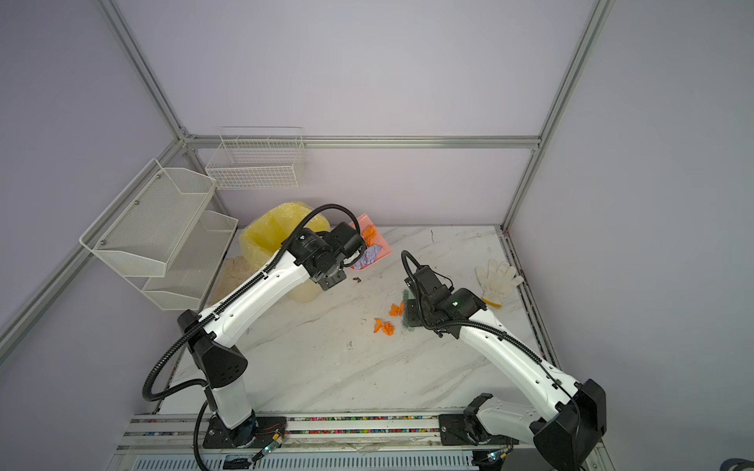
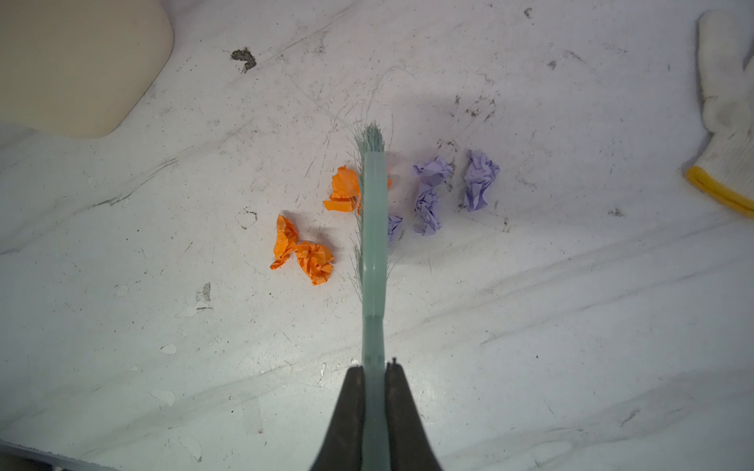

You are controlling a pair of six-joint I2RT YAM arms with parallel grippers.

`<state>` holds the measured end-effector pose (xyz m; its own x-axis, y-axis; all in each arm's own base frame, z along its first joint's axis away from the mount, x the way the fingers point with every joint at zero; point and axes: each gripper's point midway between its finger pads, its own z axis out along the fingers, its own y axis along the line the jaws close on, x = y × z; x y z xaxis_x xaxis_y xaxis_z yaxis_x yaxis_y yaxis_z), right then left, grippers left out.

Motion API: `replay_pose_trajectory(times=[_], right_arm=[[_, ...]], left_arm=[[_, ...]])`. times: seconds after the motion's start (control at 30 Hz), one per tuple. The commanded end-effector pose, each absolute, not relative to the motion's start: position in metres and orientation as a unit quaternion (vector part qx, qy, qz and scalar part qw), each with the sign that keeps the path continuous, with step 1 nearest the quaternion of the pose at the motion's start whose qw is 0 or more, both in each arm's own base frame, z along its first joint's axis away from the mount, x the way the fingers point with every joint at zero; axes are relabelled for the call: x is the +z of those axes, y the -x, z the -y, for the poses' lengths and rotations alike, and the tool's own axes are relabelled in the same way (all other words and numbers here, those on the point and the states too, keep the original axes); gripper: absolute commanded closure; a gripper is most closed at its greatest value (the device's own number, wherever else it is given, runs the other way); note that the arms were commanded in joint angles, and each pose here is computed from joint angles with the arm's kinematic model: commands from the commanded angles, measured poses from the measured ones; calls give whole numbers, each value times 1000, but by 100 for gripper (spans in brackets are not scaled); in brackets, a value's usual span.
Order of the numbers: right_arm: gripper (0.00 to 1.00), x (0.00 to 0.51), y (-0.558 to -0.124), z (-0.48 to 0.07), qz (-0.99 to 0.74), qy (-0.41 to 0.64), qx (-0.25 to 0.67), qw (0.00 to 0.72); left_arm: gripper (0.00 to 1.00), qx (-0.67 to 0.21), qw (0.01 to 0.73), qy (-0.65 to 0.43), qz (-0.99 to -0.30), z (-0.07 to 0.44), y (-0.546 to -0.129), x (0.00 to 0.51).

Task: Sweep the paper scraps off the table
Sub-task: 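Lift the filled pink dustpan with the left gripper toward the bin while the right withdraws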

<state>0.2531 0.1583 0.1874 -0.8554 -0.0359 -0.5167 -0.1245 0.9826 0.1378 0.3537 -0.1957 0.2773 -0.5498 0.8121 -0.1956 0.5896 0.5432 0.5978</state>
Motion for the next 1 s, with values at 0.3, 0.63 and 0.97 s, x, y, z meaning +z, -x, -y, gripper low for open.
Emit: replay_pose_trajectory(times=[0.3,0.63,0.97], right_arm=[[100,177,-255,-158,-961,47,83,259],[100,171,-257,-164,-962,46,93,254],[100,163,-259,-168,-962,52,97,248]], left_arm=[[91,244,341,-353,-836,183,-394,355],[91,269,354,-293,-847,129,-403,378],[91,311,358,-244,-846,81,-398,397]])
